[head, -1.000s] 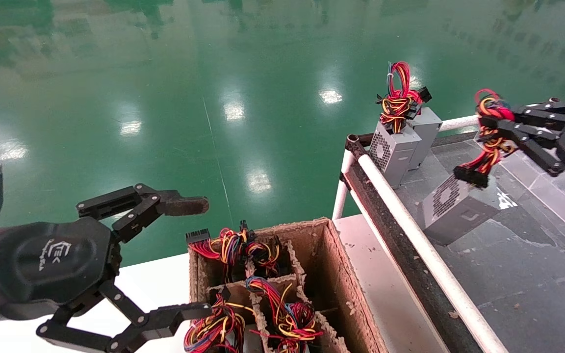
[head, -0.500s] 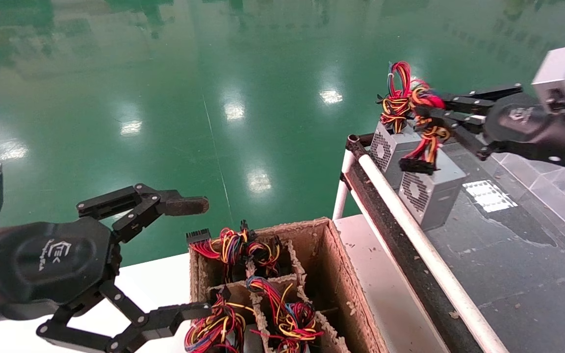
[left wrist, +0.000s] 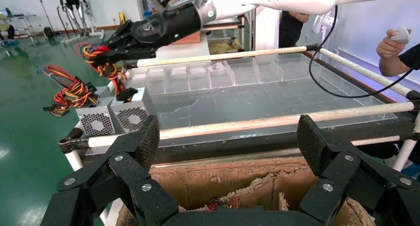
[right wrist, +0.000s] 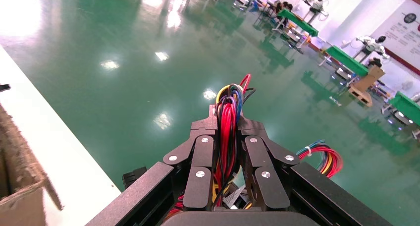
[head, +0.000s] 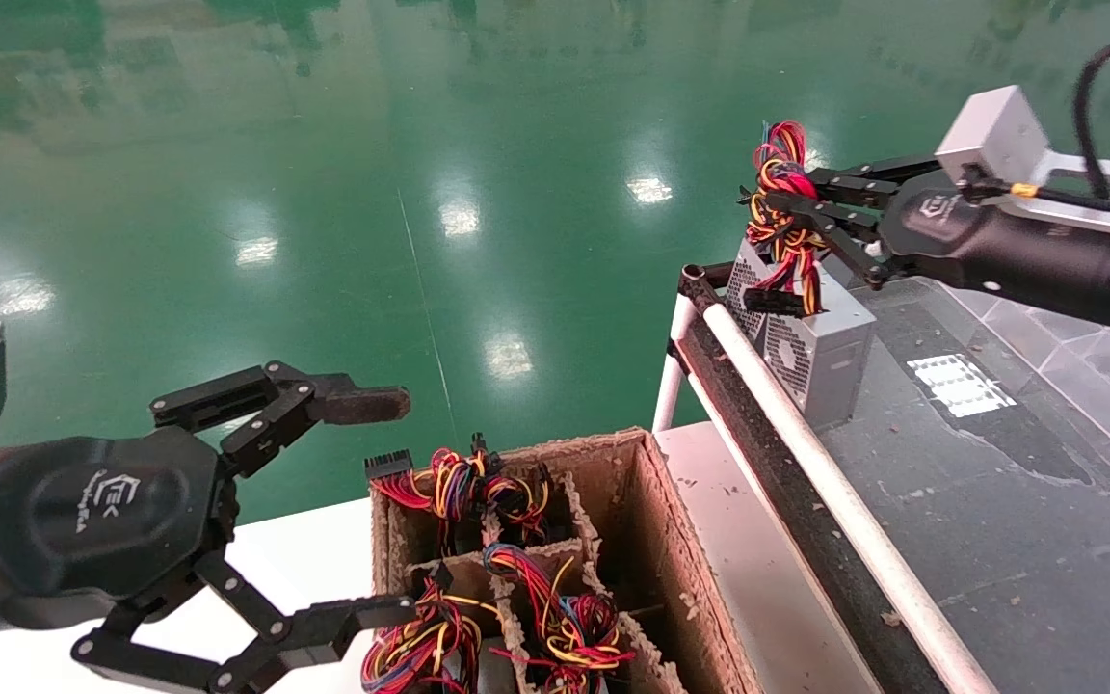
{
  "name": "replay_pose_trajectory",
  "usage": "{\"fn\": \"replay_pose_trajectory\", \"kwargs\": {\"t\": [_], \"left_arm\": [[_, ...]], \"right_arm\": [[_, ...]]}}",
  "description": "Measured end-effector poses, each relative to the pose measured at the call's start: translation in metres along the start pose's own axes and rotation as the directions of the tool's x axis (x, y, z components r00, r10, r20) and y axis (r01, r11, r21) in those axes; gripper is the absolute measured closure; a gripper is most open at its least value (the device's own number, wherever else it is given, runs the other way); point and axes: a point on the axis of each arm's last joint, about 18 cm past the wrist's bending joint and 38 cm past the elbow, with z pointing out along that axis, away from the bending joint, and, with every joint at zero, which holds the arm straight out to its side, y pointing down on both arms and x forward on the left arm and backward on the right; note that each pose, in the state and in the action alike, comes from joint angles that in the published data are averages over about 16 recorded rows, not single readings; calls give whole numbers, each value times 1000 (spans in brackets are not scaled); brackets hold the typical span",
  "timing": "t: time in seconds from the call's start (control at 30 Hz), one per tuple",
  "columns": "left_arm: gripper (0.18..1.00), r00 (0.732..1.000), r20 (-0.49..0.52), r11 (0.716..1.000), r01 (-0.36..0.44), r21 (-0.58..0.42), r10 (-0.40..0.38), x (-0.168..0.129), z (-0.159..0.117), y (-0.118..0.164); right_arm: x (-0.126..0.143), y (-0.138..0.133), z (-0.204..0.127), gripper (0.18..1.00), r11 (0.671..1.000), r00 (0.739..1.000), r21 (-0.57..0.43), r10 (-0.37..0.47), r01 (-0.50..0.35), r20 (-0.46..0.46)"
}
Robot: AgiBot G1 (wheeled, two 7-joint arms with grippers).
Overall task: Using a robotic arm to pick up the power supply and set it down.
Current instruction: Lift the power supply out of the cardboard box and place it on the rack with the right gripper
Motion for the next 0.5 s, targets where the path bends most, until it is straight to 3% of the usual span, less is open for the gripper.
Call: {"fn": "replay_pose_trajectory", "kwargs": {"t": [0.5], "left_arm": [[184, 1000, 0, 1000, 0, 0, 0, 0, 0, 0]], "right_arm": [[0, 13, 17, 932, 1000, 998, 3, 27, -27, -56]]}}
